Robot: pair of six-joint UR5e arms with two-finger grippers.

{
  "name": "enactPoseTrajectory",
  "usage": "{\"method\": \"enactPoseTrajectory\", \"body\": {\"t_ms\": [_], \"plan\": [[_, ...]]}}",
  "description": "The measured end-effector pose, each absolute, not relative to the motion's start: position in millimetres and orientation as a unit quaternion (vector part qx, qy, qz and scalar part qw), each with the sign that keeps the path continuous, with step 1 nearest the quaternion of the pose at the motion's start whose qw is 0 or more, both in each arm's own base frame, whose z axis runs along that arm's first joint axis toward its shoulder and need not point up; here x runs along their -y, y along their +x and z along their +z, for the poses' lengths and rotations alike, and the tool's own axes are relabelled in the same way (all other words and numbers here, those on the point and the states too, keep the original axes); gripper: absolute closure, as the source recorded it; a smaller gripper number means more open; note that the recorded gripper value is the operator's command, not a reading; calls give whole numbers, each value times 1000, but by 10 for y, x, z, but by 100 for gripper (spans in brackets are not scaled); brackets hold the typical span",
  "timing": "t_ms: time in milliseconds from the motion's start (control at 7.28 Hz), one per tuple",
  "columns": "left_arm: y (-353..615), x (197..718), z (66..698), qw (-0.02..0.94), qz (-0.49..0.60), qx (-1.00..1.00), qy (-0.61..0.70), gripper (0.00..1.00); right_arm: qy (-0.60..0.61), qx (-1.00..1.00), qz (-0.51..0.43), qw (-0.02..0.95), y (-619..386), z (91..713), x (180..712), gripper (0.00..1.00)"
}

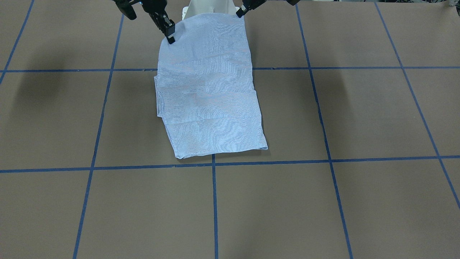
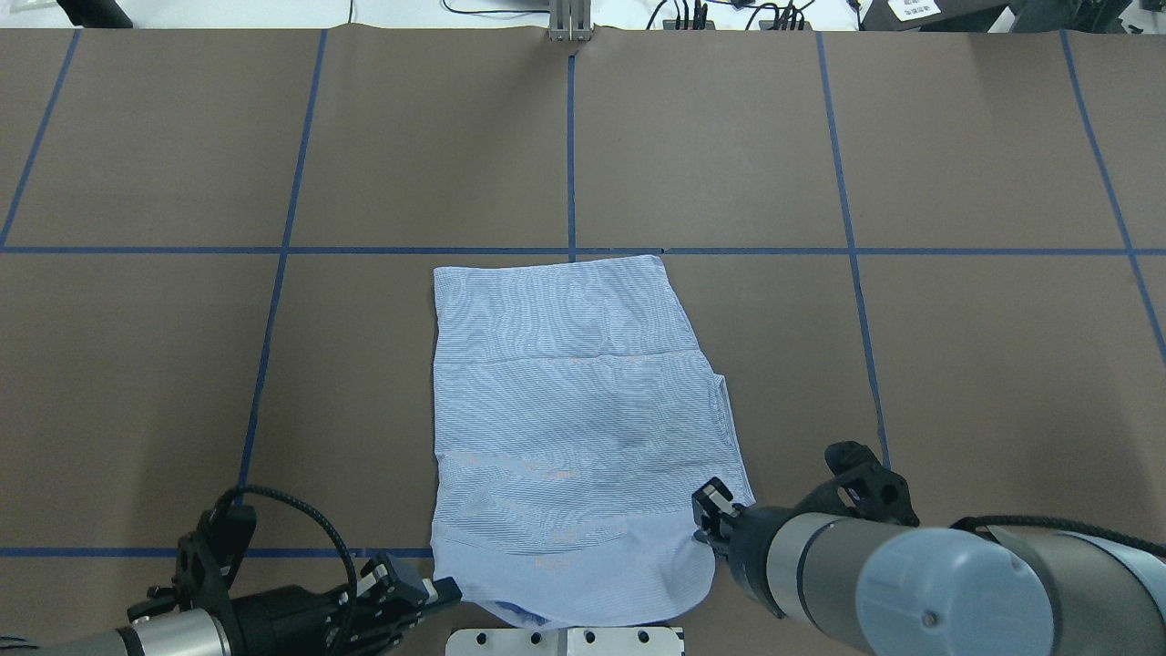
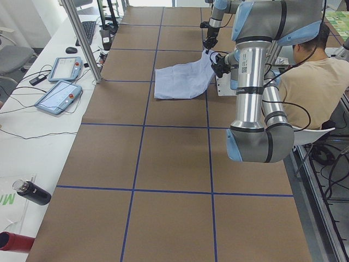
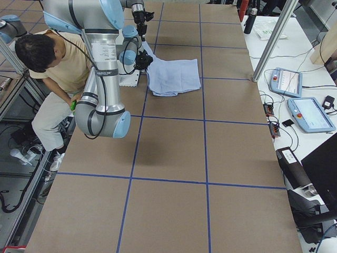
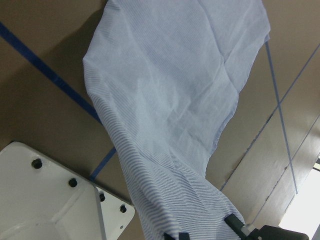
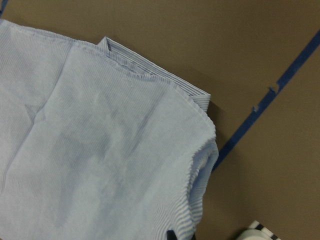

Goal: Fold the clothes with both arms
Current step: 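Lift the near edge with both grippers and fold it toward the far edge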

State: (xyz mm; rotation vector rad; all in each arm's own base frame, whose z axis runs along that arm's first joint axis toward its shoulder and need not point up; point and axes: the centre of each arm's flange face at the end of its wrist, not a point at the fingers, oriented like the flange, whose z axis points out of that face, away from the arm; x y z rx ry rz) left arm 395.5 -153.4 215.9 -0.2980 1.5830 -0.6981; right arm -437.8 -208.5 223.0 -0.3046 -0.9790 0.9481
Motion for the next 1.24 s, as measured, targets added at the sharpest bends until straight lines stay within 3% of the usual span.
{"method": "enactPoseTrajectory", "body": {"t_ms": [1237], "plan": [[4598, 3996, 2590, 685, -341, -644, 15, 100, -88, 407, 436, 798, -4897, 2319, 3996, 100]]}}
